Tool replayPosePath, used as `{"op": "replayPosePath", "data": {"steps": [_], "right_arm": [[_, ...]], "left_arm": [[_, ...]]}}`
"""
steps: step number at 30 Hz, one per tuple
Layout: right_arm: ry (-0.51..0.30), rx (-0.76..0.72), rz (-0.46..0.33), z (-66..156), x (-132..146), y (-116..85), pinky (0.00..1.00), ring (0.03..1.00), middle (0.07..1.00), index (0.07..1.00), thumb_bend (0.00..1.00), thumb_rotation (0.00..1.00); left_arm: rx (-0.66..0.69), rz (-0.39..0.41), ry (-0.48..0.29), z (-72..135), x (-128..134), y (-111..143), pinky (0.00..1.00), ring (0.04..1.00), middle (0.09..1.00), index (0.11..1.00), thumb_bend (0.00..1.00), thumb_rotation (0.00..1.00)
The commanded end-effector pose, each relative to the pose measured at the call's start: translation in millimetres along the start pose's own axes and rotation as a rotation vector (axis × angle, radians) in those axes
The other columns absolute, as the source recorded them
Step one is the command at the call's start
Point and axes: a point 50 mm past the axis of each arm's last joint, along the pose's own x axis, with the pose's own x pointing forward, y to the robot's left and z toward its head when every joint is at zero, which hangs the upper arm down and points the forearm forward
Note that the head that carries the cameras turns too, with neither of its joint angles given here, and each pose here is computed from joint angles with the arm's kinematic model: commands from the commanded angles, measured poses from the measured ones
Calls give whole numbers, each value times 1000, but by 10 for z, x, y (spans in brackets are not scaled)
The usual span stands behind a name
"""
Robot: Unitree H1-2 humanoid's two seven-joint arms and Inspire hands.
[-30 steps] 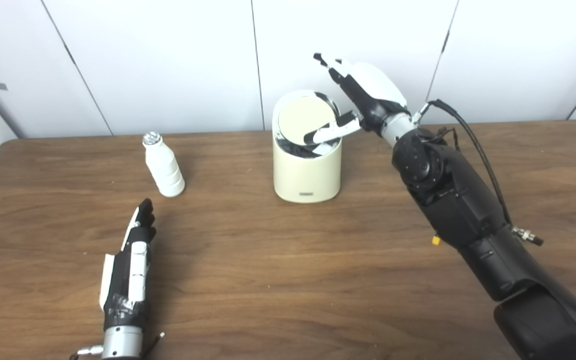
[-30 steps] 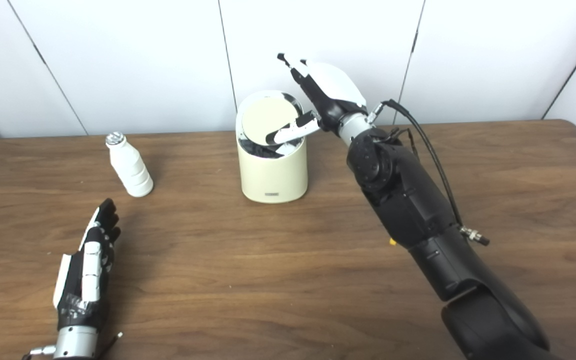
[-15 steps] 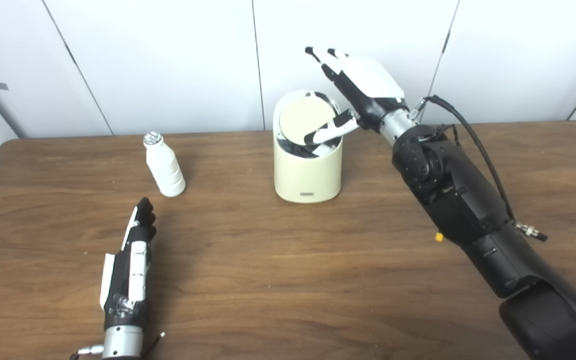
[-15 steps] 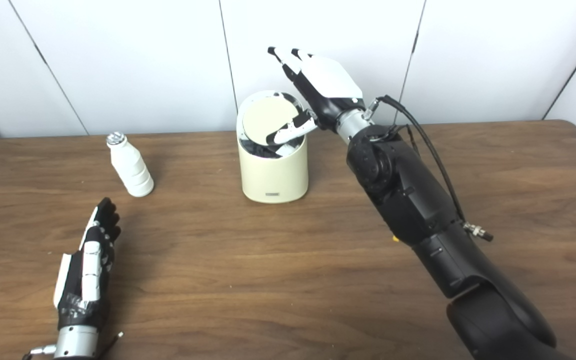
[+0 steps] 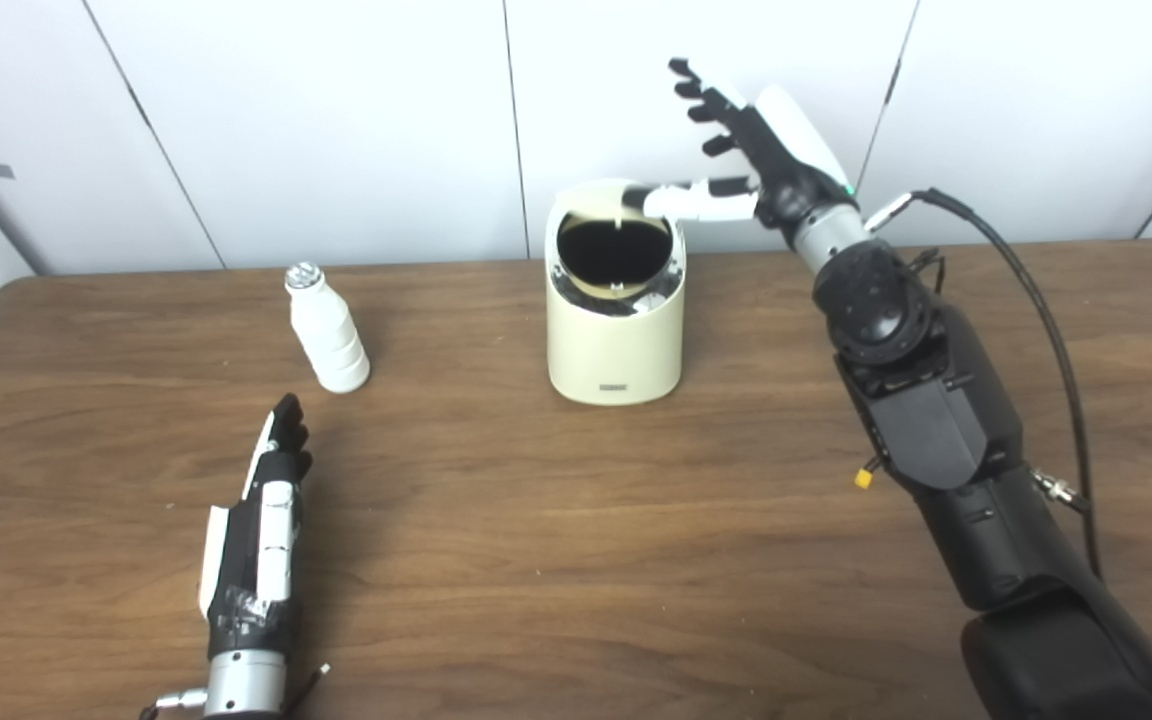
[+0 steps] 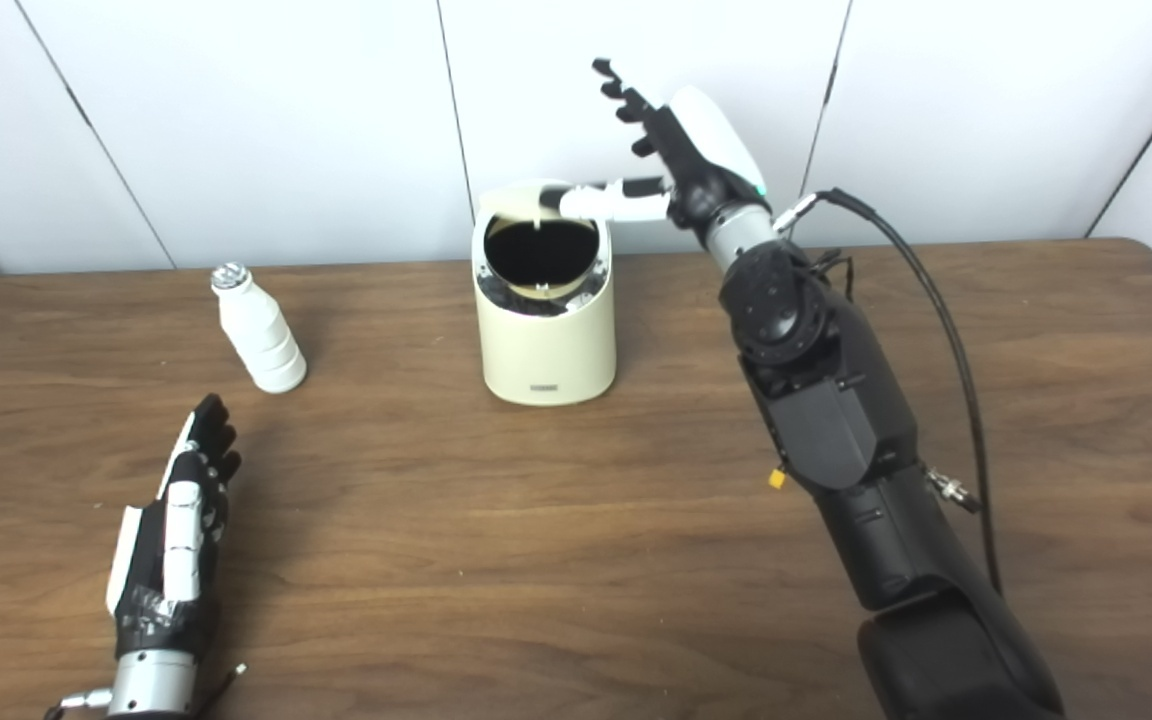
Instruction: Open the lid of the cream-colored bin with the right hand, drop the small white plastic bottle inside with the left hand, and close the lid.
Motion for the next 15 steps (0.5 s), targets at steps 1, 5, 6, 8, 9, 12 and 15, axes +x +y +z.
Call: {"op": "replayPosePath", "data": {"steps": [1,5,6,8,9,12,15], "right_arm": [[-27,27,-39,139,2,-175,808,903,927,942,736,535],[13,53,-46,-1,-158,-200,796,905,928,943,714,535],[24,59,-45,-42,-206,-202,789,900,925,936,715,543],[43,70,-42,-118,-316,-203,794,899,923,933,710,562],[52,79,-39,-170,-400,-198,801,900,922,933,691,593],[72,100,-35,-256,-570,-188,812,897,921,937,661,645],[86,129,-30,-358,-804,-180,832,891,919,939,623,682]], "left_arm": [[-13,8,42,-126,-63,-43,1000,999,990,983,570,989],[-22,8,45,-127,-66,-37,1000,999,988,980,576,981],[-25,5,47,-124,-66,-36,1000,1000,988,981,578,979],[-29,2,52,-117,-66,-36,1000,1000,993,986,574,988],[-32,1,54,-116,-65,-35,1000,1000,995,987,594,977],[-36,3,56,-114,-62,-27,1000,1000,996,987,605,967],[-28,11,53,-112,-59,-19,1000,1000,990,981,579,981]]}}
